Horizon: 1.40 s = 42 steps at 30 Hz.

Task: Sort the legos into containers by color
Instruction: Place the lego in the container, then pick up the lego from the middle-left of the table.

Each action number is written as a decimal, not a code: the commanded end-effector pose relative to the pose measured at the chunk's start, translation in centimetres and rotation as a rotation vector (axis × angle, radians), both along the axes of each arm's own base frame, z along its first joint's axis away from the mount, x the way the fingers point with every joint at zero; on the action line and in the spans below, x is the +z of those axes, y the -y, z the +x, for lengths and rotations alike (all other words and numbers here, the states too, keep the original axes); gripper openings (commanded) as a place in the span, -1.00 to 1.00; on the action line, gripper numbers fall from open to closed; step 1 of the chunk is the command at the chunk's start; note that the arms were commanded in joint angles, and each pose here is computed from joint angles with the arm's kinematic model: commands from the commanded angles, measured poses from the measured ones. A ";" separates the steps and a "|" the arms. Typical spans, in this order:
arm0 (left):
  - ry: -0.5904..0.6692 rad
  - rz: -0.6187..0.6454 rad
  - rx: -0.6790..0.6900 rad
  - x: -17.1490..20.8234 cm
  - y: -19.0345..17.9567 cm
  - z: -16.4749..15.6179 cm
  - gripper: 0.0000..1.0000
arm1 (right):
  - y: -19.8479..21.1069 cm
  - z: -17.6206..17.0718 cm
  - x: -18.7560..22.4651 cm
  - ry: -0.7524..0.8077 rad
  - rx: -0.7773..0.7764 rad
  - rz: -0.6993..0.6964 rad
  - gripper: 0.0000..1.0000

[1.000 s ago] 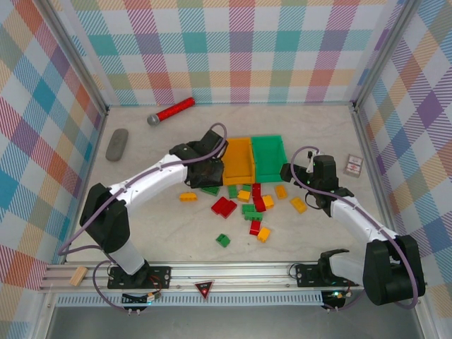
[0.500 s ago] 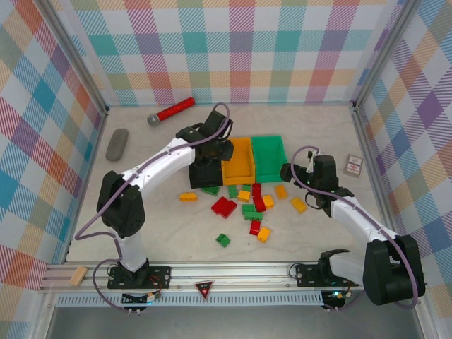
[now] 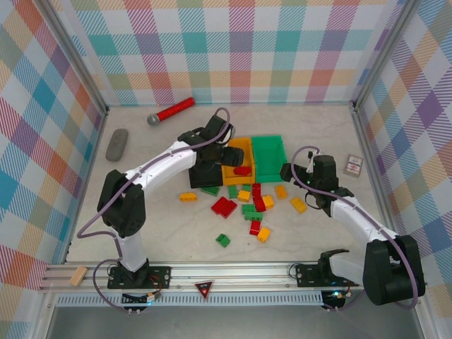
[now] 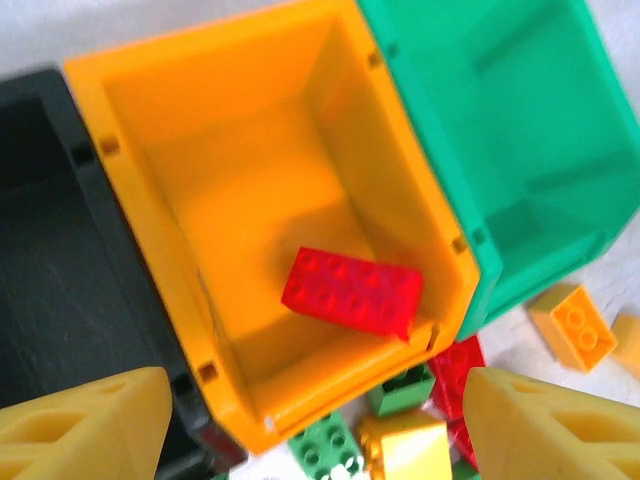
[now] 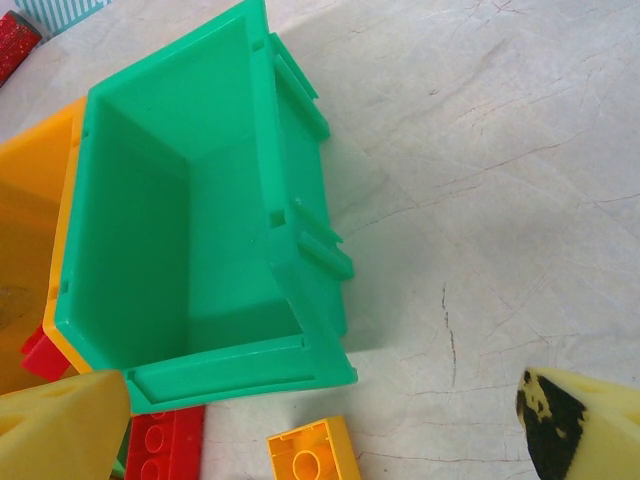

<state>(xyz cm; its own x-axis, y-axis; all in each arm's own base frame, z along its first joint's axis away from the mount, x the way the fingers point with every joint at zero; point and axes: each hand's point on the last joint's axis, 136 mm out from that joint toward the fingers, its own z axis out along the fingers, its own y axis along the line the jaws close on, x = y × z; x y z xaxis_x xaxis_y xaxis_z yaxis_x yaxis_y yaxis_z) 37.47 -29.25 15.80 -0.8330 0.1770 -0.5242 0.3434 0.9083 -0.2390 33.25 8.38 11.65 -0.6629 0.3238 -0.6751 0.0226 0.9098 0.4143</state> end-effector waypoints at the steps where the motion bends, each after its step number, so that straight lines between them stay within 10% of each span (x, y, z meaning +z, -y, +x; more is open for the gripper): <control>1: 0.021 -0.049 -0.054 1.5 0.5 -2.6 0.52 | -0.5 -0.3 -0.2 -0.014 0.017 0.016 0.98; 12: -0.103 0.143 -0.176 -6.3 -0.7 -12.0 0.43 | -0.8 -0.1 -0.9 -0.032 0.024 0.023 0.98; 28: -0.048 0.164 -0.477 -9.5 11.5 -21.6 0.39 | -0.8 -0.1 -1.1 -0.040 0.025 0.004 0.98; 42: -0.075 0.292 -0.442 -11.9 12.0 -22.3 0.34 | -0.7 -0.2 -0.8 -0.038 0.019 -0.001 0.98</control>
